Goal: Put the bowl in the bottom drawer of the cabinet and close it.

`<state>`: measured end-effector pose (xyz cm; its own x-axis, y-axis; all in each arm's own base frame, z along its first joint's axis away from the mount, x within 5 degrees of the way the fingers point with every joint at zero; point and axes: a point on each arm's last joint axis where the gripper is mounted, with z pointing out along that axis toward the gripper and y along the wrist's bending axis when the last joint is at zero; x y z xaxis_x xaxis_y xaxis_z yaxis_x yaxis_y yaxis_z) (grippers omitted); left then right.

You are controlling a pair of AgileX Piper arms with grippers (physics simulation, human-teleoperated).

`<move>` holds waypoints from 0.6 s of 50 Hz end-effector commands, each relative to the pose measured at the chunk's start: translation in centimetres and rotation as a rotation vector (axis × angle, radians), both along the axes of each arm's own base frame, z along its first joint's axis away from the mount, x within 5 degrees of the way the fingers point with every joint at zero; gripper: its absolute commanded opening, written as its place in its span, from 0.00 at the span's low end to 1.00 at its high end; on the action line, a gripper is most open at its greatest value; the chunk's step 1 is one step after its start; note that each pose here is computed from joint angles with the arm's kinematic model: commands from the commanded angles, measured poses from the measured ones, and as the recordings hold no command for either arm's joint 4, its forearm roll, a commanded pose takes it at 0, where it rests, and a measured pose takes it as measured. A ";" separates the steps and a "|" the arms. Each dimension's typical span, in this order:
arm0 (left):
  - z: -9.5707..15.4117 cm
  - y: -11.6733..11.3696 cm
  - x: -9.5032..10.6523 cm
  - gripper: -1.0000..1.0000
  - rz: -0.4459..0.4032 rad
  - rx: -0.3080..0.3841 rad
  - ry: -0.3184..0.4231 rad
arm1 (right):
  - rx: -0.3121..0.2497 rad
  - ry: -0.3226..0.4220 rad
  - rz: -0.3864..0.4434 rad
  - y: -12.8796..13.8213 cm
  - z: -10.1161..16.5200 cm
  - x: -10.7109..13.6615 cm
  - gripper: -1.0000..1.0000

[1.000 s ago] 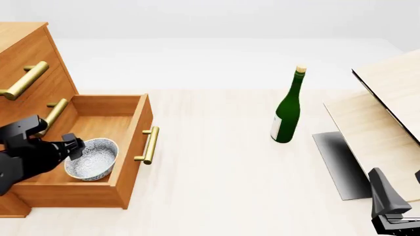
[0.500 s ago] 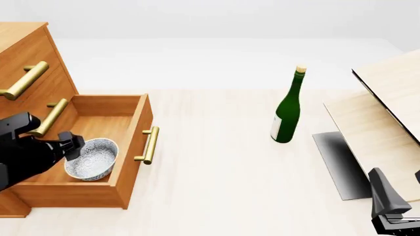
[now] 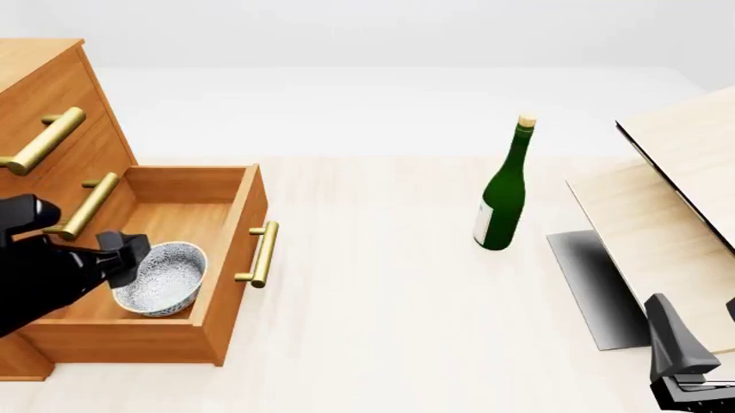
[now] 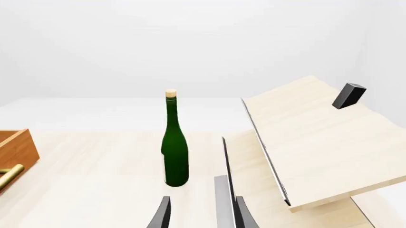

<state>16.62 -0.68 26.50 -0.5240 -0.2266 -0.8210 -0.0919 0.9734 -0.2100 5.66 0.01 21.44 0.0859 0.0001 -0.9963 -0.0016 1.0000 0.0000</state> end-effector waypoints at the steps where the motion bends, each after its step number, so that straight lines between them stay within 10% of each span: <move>1: 0.3 -0.7 -0.3 1.00 -0.059 0.026 -0.008 | 0.000 0.000 0.000 0.0 0.0 0.0 1.00; 30: 1.6 -3.2 -2.3 1.00 -0.313 0.145 -0.078 | 0.000 0.000 0.000 0.0 0.0 0.0 1.00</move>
<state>13.77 -3.04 28.61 -0.4775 -0.0042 -0.8786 0.1655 0.9817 -0.0946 5.66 0.01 21.44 0.0859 0.0001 -0.9963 -0.0015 1.0000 0.0000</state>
